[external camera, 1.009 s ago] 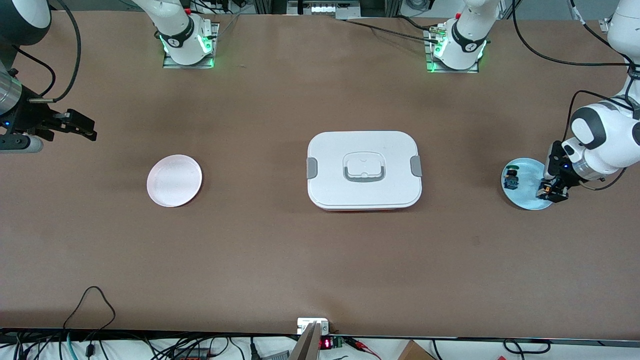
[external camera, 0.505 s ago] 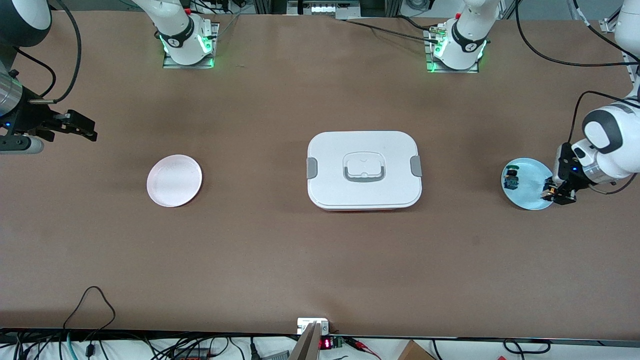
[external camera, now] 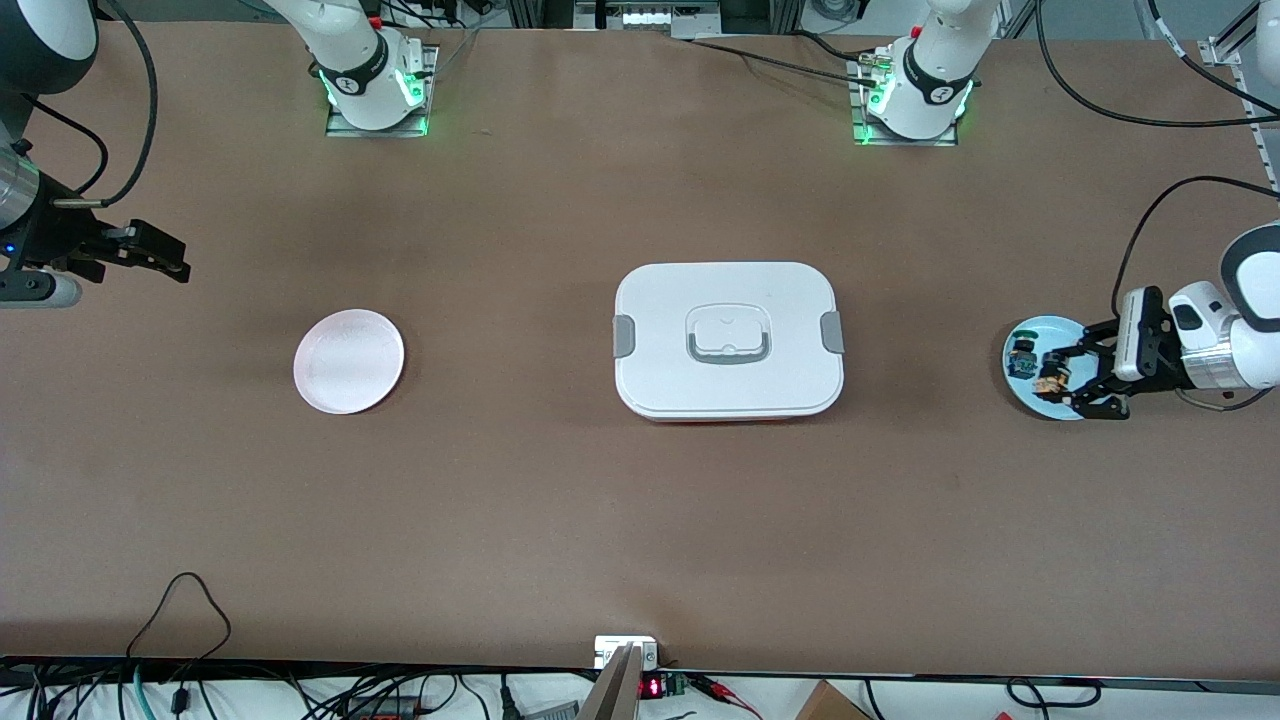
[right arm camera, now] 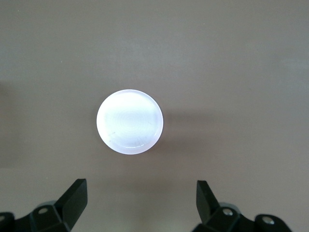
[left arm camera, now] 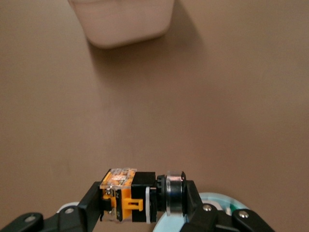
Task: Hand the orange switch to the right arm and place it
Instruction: 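Lift the orange switch with the left gripper while the right gripper approaches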
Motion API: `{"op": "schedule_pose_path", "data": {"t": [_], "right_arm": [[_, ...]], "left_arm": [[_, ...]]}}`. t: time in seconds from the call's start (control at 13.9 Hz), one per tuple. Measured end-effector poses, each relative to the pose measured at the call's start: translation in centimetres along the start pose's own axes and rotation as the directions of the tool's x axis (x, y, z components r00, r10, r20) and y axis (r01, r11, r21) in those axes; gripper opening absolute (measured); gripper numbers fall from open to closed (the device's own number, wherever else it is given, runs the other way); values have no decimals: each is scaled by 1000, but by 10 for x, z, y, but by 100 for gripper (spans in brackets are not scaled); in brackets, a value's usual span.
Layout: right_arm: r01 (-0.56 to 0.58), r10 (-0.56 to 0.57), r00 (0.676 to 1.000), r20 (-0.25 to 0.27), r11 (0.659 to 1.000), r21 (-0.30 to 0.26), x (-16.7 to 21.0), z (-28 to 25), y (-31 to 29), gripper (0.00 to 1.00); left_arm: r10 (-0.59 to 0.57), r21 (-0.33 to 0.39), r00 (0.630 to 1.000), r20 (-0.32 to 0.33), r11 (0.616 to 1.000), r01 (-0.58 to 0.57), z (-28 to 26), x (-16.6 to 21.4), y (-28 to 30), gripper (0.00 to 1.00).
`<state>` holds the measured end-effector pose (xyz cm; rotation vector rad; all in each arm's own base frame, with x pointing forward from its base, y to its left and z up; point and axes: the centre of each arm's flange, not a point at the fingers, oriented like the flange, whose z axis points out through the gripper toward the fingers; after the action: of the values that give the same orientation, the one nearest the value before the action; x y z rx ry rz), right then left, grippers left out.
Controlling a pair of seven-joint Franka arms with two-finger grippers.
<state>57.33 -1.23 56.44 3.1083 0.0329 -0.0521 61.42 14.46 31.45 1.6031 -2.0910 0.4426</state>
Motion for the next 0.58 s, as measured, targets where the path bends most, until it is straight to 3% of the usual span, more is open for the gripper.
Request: {"op": "schedule_pose_path", "data": {"t": [0.22,0.43,0.58], "right_arm": [[-4,4,1000,23,1000,1,-2,2,2,100],[6,-7,998,61,1000,4,-5,8,-2,100],[21,-24,996,88,999,38,-4,19,-8,100]], "left_arm": [[-46,-16,964,-263,999,44,5,50,-14,71],[-36,-23,856,-515,999,28,25,111,-34,71],[-6,-17,783,-623,1000,-5,33,159,-49,71]]}}
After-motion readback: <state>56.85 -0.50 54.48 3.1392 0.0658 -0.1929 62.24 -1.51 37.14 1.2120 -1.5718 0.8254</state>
